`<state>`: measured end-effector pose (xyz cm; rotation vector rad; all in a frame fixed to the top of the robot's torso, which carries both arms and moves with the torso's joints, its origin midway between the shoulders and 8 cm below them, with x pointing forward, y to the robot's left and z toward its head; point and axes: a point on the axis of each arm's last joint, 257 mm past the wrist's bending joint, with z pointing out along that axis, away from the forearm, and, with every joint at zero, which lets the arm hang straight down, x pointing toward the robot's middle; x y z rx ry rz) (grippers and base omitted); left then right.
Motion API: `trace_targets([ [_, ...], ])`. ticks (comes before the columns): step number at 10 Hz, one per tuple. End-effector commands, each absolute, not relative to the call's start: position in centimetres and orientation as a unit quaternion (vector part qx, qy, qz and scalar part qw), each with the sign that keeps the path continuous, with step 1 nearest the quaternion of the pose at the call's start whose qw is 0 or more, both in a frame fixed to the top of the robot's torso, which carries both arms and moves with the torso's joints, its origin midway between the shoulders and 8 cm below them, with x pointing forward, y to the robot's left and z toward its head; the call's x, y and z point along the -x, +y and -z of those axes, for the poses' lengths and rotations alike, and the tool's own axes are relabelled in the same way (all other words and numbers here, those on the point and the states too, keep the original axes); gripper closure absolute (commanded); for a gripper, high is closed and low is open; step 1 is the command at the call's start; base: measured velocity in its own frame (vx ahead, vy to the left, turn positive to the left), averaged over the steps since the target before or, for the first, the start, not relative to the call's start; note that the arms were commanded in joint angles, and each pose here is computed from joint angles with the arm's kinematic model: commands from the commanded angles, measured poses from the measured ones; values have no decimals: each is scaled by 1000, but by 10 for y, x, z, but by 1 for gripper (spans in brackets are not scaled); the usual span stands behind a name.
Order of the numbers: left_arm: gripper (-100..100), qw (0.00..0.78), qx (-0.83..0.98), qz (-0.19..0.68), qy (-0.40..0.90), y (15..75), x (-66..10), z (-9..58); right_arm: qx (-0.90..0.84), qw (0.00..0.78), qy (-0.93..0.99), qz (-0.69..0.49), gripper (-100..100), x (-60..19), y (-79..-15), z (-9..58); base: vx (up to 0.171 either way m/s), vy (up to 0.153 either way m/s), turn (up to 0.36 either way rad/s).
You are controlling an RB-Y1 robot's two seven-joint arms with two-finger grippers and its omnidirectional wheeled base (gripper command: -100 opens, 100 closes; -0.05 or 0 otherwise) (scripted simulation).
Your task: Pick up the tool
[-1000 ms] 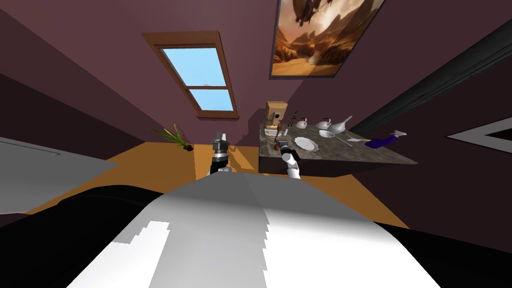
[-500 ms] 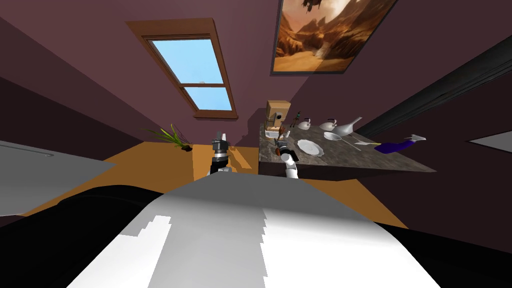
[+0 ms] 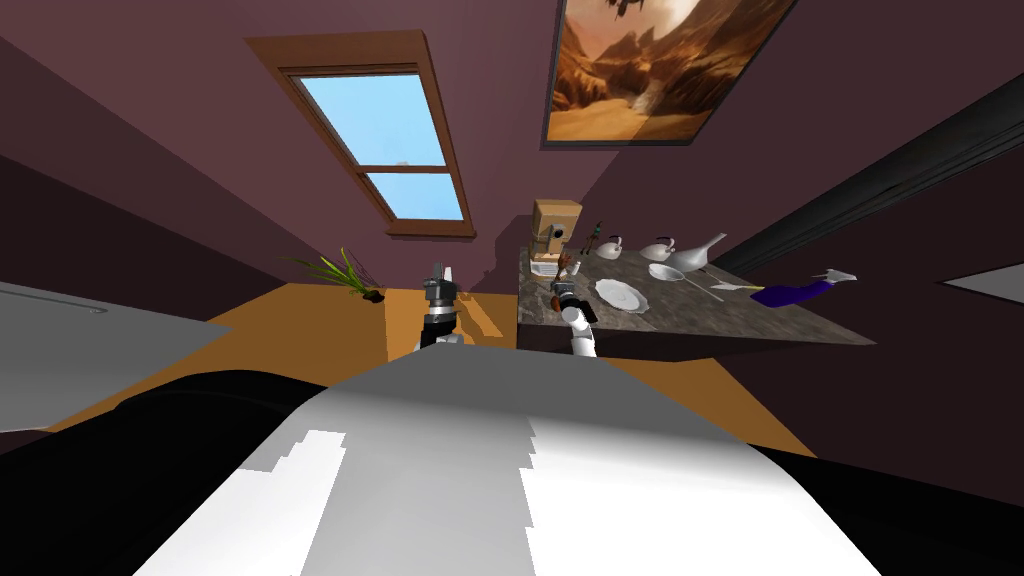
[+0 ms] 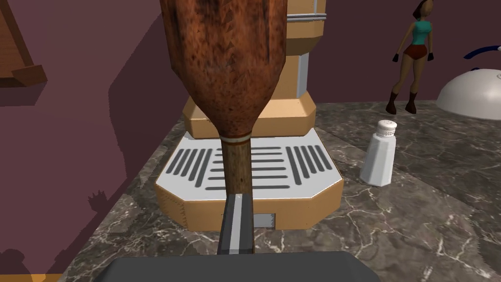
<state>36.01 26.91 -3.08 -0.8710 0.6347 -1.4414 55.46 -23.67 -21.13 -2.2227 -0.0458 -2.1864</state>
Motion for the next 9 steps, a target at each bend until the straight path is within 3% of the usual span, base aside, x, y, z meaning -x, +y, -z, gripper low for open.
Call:
trace_targets([
  [1,0,622,379,627,276,269,-360,31,713,12,-15,701,100,-555,-237,211,0,0,0],
  [3,0,622,379,627,276,269,-360,31,716,7,-19,697,-100,-552,-242,216,-57,7,-24],
  [9,0,622,379,627,276,269,-360,31,728,0,-22,685,-100,-539,-271,228,-203,39,-81],
])
